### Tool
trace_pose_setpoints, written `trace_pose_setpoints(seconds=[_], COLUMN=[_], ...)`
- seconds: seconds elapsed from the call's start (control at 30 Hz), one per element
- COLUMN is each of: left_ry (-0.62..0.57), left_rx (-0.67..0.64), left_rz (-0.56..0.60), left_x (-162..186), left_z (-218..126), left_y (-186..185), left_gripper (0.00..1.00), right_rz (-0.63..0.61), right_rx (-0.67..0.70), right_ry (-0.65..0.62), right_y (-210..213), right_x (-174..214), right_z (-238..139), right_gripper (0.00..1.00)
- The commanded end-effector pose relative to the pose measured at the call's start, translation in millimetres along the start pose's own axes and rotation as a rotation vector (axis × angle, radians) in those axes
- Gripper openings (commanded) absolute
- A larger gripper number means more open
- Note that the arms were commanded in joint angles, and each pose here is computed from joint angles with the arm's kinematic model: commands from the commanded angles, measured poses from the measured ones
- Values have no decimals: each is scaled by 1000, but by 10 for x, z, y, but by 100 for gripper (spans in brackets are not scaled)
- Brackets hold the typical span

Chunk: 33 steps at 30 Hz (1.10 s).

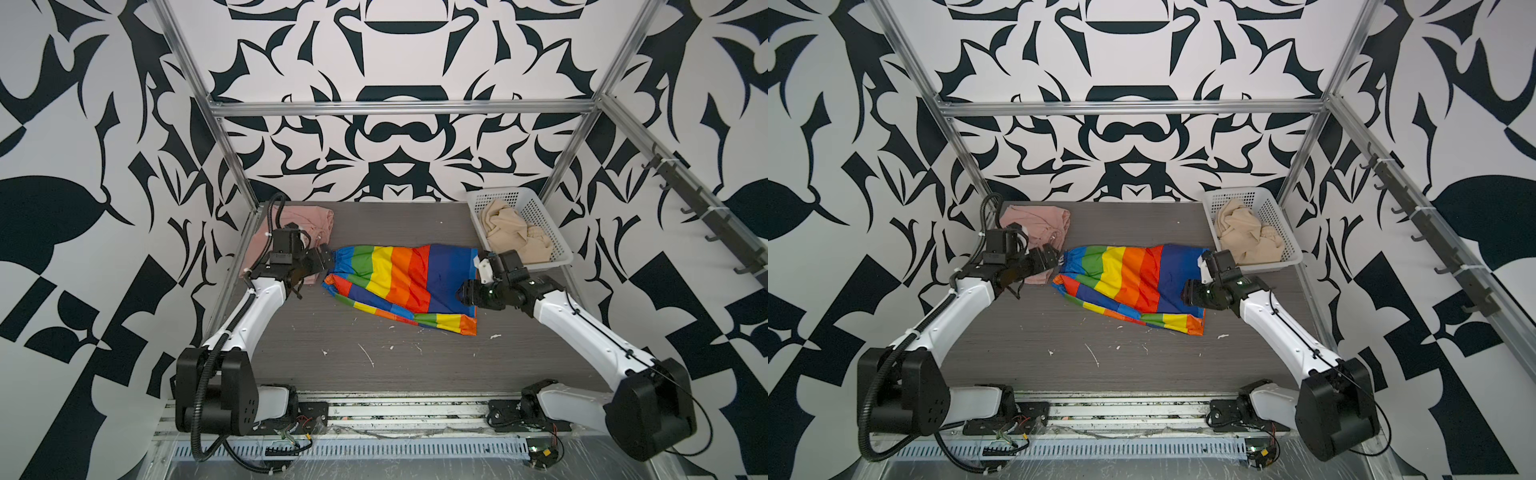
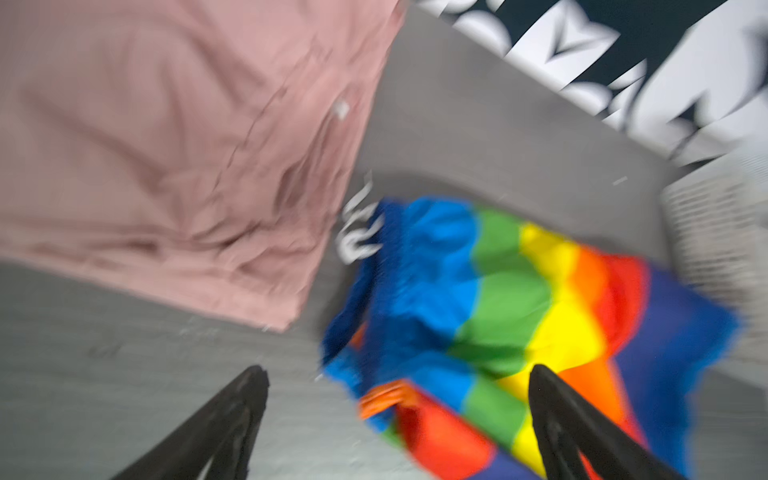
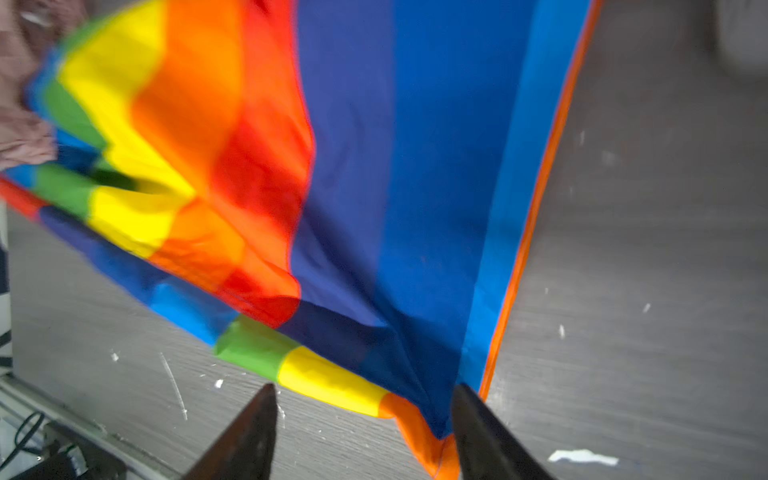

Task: Fold and stack the shorts

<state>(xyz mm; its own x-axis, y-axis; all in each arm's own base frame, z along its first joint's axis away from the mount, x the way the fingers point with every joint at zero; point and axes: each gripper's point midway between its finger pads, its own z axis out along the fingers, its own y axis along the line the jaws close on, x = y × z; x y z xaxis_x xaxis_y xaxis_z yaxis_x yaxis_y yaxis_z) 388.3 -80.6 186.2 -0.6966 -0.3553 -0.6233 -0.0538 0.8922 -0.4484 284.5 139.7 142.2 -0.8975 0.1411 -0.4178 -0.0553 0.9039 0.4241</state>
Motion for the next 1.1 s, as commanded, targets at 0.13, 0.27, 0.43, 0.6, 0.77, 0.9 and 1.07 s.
trace_pose_setpoints(seconds=[0.13,0.27,0.43,0.6,0.77,0.9,1.07], left_ry=[171,294,378,436,295,176,320], left_rx=[184,181,81,75,74,146,251], left_rz=[-30,-76,-75,-110,-66,-23,-99], left_x=[278,727,1186,1503,1138,653,672], left_z=[334,599,739,711,354,182,611], left_y=[-734,-571,-151,-41,-164,-471,-785], left_gripper=[99,99,99,99,100,100,99], right_rz=[39,74,99,72,-12,-28,2], right_rx=[-103,-106,-81,60,67,-28,-226], right_ry=[71,149,209,256,109,28,43], right_y=[335,262,74,-301,-70,284,733], right_x=[55,366,683,786,158,-385,-860], right_z=[298,541,647,661,293,277,789], right_gripper=[76,77,78,79,81,97,100])
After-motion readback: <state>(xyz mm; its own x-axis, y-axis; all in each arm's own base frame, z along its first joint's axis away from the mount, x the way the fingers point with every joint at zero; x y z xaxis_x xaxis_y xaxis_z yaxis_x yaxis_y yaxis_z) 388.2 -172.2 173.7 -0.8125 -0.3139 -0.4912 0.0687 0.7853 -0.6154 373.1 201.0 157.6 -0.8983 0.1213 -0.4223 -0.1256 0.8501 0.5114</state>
